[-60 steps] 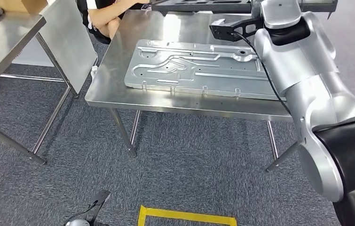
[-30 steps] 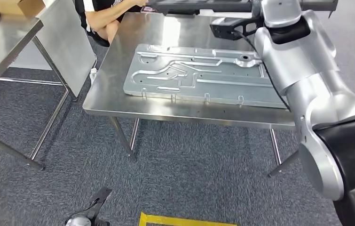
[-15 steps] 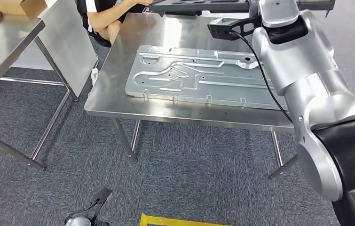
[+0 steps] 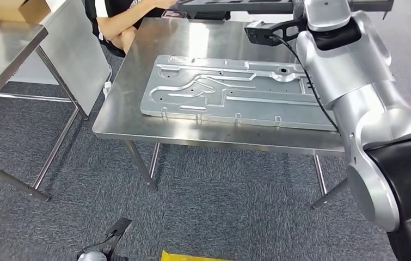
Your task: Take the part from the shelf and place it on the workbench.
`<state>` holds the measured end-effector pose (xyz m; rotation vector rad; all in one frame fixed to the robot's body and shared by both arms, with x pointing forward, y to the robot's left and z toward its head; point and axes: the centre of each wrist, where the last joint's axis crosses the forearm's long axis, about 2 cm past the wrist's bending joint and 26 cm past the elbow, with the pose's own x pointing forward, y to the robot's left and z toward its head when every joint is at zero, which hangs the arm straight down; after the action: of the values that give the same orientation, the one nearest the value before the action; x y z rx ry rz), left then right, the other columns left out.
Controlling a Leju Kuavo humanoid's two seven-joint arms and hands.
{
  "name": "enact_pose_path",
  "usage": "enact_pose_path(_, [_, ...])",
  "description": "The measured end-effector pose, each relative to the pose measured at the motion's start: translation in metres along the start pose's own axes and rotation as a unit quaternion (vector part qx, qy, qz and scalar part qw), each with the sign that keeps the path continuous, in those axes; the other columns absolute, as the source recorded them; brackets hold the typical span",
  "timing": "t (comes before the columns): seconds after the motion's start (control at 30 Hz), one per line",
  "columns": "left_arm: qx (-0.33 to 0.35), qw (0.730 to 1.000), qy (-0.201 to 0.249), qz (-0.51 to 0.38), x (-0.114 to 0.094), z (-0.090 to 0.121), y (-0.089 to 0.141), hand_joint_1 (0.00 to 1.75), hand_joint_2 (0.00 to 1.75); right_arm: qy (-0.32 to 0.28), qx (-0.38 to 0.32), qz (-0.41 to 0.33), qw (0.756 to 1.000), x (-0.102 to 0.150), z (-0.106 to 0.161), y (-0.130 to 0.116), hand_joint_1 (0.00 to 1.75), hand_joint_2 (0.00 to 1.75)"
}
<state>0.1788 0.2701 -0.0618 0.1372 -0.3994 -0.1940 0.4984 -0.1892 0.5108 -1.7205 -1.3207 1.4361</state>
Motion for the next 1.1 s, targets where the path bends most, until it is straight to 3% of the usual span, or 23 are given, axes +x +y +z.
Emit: enact_pose_path(1.1, [0.000,1.000,0.007,-0.009,-0.006,0.000,-0.001,0.00,1.75,-0.002,0.014,0.000,1.000,0.001,0.002,0.014,1.75,1.75])
